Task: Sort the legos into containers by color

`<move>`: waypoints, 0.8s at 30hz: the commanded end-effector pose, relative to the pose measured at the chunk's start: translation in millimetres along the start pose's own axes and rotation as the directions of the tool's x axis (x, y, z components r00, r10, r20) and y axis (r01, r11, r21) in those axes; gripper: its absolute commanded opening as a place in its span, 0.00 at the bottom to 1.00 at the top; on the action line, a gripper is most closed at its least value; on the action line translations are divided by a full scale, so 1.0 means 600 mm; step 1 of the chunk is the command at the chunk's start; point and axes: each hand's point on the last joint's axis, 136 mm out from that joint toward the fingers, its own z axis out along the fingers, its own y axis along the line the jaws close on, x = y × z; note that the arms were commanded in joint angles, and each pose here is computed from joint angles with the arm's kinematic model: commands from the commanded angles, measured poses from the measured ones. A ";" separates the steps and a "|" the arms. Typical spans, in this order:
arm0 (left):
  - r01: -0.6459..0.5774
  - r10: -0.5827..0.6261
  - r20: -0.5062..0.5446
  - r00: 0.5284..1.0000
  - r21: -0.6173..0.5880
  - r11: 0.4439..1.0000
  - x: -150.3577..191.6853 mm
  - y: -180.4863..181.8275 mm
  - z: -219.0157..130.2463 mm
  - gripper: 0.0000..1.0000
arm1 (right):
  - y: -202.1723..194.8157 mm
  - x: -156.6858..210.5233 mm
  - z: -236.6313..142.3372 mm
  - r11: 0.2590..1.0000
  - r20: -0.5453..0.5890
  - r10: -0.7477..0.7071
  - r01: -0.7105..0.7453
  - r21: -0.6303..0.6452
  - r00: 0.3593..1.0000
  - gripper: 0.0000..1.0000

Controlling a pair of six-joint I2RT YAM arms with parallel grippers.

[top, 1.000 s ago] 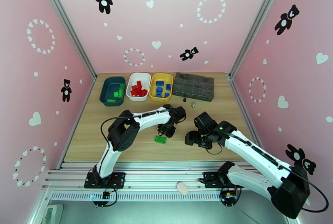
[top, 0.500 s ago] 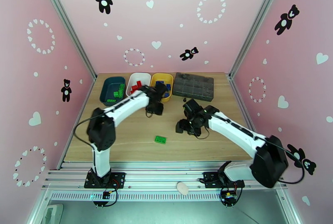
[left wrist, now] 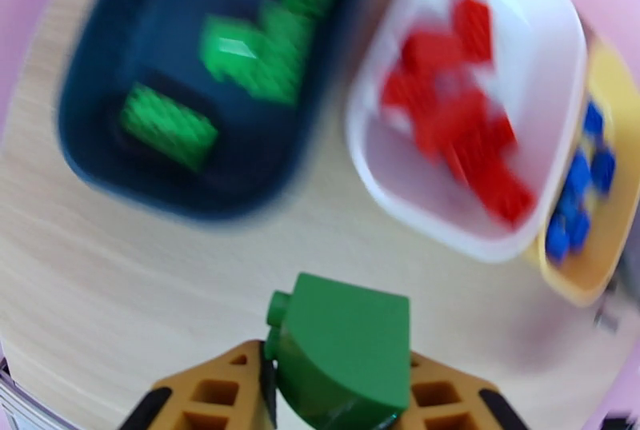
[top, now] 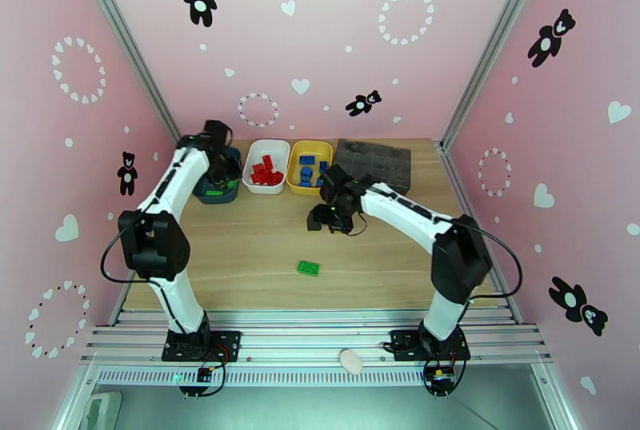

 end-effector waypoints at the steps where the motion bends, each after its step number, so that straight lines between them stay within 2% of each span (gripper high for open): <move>1: 0.042 -0.044 -0.033 0.998 -0.053 0.998 -0.024 0.027 0.024 0.35 | 0.011 0.014 0.008 0.999 -0.065 -0.043 0.045 0.018 0.997 0.69; 3: 0.070 -0.073 -0.043 0.996 -0.073 0.995 -0.042 0.042 0.040 0.36 | 0.015 0.017 0.014 0.998 -0.080 -0.055 0.057 0.021 0.995 0.69; 5: 0.088 -0.092 -0.042 0.995 -0.087 0.992 -0.059 0.049 0.046 0.41 | 0.016 0.020 0.017 0.997 -0.088 -0.069 0.072 0.023 0.994 0.68; 10: 0.098 -0.102 -0.039 0.994 -0.081 0.992 -0.069 0.044 0.043 0.68 | 0.005 0.034 0.014 0.988 -0.101 -0.123 0.131 0.076 0.987 0.72; 14: 0.103 -0.104 -0.021 0.994 -0.069 0.992 -0.051 0.040 0.021 0.73 | -0.003 0.050 0.015 0.977 -0.111 -0.170 0.182 0.108 0.979 0.74; 20: 0.100 -0.101 -0.053 0.993 -0.030 0.995 0.038 0.018 -0.001 0.77 | -0.008 0.083 0.021 0.934 -0.144 -0.291 0.314 0.171 0.946 0.79; 24: 0.176 -0.171 -0.112 0.979 0.034 0.984 0.127 0.010 0.006 0.80 | -0.011 0.114 0.034 0.888 -0.197 -0.368 0.406 0.216 0.909 0.80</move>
